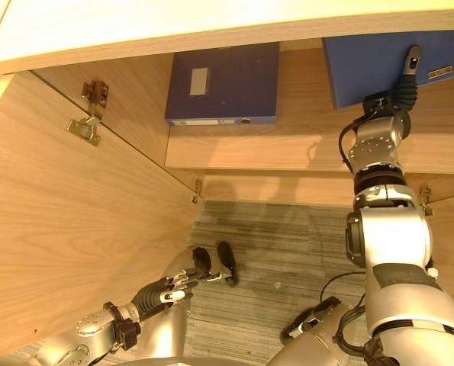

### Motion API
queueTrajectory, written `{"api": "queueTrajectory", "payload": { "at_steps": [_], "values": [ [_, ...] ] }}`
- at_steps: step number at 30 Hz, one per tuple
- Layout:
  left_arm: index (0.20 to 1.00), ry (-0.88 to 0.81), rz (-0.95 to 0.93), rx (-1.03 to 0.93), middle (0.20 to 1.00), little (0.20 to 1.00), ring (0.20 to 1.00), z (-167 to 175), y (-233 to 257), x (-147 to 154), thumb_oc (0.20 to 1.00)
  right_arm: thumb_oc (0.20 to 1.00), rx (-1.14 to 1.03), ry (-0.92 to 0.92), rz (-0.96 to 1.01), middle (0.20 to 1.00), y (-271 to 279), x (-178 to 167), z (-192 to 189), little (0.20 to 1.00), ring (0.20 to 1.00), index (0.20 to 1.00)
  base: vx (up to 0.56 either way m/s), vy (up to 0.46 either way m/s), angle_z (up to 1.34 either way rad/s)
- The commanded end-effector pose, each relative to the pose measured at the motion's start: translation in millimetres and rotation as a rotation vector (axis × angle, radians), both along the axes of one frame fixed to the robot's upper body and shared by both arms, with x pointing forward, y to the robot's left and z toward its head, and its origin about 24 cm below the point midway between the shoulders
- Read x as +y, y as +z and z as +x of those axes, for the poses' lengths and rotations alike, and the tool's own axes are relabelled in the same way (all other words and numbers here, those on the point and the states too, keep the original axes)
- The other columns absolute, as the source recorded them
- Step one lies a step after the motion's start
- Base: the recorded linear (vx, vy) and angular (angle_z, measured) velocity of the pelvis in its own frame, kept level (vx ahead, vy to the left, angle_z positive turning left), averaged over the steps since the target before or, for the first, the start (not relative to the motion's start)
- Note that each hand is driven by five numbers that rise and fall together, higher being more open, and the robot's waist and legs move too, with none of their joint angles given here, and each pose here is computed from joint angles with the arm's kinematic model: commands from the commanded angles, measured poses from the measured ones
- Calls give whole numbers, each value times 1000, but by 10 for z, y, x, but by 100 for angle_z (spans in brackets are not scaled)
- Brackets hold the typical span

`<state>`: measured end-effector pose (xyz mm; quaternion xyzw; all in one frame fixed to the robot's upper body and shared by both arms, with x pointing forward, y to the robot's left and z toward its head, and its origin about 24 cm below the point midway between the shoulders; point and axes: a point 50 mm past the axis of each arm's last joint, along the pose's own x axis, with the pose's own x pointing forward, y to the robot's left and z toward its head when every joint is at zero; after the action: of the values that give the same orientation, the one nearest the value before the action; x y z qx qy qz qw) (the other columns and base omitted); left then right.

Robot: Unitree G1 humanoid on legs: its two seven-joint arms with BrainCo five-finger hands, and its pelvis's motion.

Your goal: Put the empty folder in the office cabinet

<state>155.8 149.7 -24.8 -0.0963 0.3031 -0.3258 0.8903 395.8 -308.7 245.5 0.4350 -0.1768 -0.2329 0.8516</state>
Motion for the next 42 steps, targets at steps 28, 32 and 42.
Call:
{"api": "queueTrajectory", "payload": {
  "at_steps": [28,32,42],
  "values": [
    [1000,22,137,-22,1000,1000,1000,97,128,219,1000,200,-104,-76,165,200,523,-35,-47,200,200,200,-12,-9,2],
    [1000,37,142,-17,1000,1000,1000,98,120,233,1000,200,-110,-84,185,200,528,-30,-49,200,200,200,0,0,0],
    [1000,54,156,6,1000,1000,1000,60,80,279,1000,200,-189,-131,249,200,578,-151,-129,200,200,200,0,0,0]
  ]
}}
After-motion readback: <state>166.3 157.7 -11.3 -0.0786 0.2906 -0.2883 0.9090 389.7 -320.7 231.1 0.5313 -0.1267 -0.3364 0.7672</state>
